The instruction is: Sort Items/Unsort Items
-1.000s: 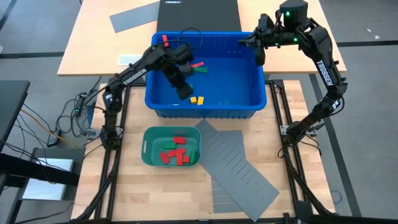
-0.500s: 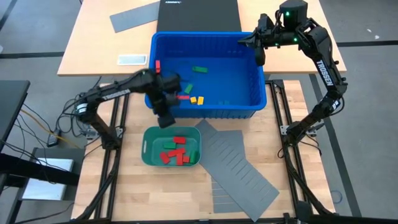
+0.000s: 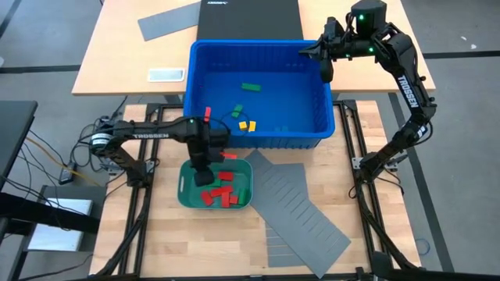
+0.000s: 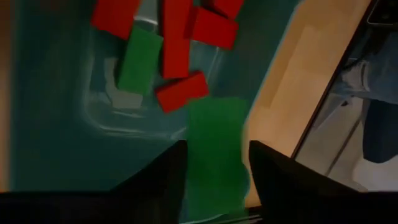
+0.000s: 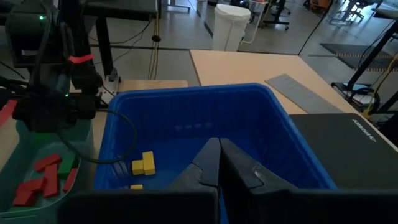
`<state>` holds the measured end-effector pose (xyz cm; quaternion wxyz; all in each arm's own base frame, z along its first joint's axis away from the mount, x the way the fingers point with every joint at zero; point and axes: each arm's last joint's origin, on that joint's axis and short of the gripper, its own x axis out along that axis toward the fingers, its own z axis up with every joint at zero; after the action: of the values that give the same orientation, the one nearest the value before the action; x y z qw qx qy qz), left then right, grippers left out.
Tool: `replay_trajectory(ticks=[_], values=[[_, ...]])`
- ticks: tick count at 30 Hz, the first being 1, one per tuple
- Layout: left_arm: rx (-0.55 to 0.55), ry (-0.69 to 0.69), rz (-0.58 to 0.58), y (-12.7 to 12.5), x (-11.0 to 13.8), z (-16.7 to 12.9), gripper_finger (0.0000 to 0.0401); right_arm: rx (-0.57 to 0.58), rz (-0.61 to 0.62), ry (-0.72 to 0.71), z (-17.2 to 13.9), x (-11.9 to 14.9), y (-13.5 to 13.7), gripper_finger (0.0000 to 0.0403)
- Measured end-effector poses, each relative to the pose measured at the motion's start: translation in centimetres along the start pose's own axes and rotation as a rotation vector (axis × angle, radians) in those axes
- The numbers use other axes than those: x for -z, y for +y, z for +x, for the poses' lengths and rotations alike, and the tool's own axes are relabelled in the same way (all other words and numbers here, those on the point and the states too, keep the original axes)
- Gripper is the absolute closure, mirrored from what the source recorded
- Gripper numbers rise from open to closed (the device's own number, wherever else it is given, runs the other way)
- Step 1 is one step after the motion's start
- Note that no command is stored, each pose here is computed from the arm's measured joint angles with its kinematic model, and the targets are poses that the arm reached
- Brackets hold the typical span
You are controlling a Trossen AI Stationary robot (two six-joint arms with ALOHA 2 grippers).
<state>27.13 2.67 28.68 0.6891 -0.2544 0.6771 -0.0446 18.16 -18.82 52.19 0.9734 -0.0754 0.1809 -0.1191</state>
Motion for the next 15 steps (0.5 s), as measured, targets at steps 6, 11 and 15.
replay_trajectory(ticks=[6, 11, 15], values=[[-0.004, -0.014, 0.020, -0.4, -0.1, 0.0, 0.0176, 0.001, -0.003, -0.002, 0.0, 0.0, 0.0, 0.0402], [-0.018, -0.075, 0.057, -0.7, -0.5, -1.7, 0.0184, 0.001, -0.003, -0.003, 0.0, 0.0, 0.0, 0.0402], [-0.065, -0.184, 0.080, -1.0, -1.0, -4.4, 0.0196, 0.001, -0.003, -0.002, 0.0, 0.0, 0.0, 0.0402]])
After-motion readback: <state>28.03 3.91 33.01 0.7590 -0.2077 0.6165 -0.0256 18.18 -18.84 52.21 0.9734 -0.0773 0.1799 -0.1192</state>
